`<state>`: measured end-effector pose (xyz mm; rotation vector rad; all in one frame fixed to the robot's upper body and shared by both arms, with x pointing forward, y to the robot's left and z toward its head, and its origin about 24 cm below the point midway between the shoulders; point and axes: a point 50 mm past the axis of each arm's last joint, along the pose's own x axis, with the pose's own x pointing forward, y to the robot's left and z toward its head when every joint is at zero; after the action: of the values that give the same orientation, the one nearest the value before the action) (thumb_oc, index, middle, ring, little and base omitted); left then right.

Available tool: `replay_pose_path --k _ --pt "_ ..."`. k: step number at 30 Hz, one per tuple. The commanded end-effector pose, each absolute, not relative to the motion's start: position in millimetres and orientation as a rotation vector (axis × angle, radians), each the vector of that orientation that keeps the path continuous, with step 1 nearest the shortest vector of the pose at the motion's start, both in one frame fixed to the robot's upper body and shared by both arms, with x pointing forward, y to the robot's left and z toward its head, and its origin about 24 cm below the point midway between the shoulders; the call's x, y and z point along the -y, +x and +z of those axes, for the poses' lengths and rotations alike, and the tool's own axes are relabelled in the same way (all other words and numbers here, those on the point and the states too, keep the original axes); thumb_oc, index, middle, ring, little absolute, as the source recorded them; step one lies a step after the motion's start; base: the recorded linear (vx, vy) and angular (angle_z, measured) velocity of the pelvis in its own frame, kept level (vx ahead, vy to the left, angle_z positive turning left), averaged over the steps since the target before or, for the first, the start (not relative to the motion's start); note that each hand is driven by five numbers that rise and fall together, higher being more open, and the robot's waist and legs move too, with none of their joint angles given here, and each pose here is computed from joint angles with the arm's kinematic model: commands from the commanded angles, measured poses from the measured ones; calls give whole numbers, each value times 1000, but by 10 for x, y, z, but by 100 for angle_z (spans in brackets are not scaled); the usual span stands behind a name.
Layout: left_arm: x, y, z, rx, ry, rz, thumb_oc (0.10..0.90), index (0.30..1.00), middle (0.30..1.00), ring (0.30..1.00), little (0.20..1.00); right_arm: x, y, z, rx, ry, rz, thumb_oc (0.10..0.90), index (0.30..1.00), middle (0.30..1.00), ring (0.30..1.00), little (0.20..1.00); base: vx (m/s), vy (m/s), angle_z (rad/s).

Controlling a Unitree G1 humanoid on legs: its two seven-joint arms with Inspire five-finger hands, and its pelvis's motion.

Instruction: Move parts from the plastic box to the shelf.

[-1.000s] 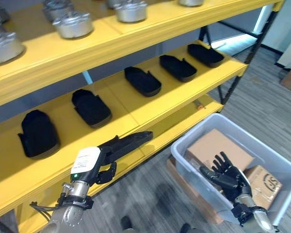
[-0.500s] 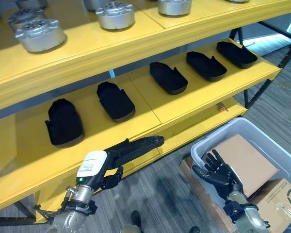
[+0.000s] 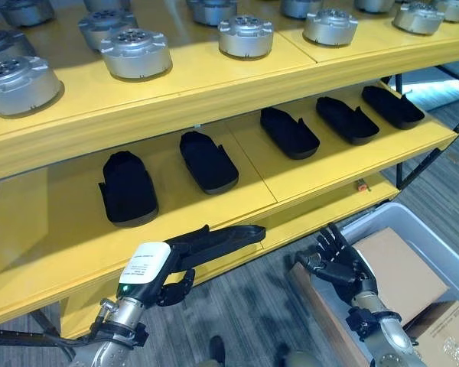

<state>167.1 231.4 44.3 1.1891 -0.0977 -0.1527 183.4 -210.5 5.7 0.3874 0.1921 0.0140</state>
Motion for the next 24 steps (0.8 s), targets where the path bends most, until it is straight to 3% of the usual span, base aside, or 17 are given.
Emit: replay_pose_path --k 1,24 --pt "-2759 1995 1412 426 1193 395 400 300 300 300 300 2195 1990 470 34 299 52 900 1000 1000 1000 1000 -3 -19 38" --pt "-2576 1925 1850 697 1071 479 400 300 300 300 300 2206 1986 514 51 283 40 900 1000 1000 1000 1000 -27 -71 7"
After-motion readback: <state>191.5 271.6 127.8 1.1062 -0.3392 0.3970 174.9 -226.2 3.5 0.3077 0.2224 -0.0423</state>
